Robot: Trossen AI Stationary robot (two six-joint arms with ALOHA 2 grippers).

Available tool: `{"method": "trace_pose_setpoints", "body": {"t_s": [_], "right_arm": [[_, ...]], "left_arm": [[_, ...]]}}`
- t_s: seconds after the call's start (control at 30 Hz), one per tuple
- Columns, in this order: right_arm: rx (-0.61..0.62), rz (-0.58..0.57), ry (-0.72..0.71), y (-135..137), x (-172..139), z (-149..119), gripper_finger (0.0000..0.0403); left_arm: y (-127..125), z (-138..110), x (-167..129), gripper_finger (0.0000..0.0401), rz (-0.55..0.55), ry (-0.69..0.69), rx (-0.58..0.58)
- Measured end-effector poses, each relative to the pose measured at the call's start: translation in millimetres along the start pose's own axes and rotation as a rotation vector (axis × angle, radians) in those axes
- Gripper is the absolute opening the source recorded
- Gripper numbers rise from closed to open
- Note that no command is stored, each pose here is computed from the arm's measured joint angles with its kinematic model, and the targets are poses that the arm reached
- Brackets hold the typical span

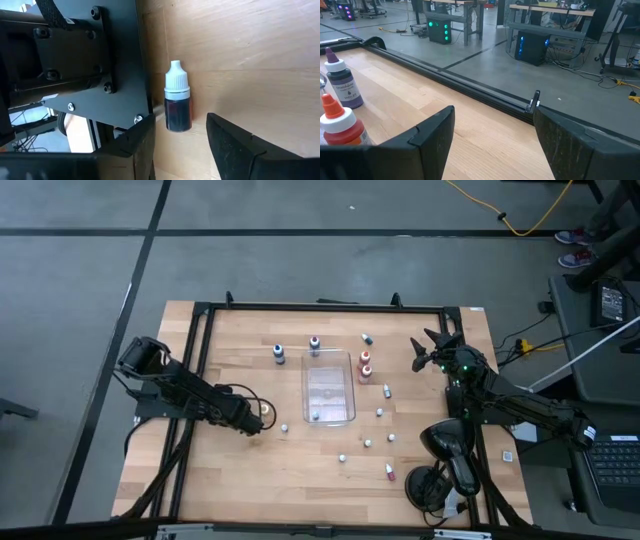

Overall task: Pick & Place food coloring
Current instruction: Put the small pink food coloring bottle into the bottom of the bin

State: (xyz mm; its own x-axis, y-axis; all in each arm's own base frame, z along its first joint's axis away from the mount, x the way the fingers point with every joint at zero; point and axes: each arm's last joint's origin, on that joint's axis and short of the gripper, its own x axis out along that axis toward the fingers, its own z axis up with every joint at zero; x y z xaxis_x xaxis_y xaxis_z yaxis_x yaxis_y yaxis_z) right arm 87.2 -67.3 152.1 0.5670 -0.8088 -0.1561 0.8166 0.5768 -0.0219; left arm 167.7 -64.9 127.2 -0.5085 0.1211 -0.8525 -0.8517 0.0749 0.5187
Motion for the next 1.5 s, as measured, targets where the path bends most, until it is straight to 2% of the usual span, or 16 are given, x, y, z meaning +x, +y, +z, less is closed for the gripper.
{"method": "trace_pose_setpoints", "body": {"t_s": [0.4,0.97,1.33,1.5], "right_arm": [[0.0,0.0,0.0,0,0,0,0.0273],[0.0,0.0,0.0,0,0,0,0.0273],[0.0,0.0,0.0,0,0,0,0.0273],[0.001,0.0,0.0,0,0,0,0.0273]], "left_arm": [[0,1,1,0.013,-0.006,-0.033,-0.031],[-3,-7,7,0.0122,0.035,-0.055,0.01],[-5,-8,10,0.0067,0.056,-0.054,0.022],[-7,-8,12,0.0048,0.013,-0.043,0.04]]}}
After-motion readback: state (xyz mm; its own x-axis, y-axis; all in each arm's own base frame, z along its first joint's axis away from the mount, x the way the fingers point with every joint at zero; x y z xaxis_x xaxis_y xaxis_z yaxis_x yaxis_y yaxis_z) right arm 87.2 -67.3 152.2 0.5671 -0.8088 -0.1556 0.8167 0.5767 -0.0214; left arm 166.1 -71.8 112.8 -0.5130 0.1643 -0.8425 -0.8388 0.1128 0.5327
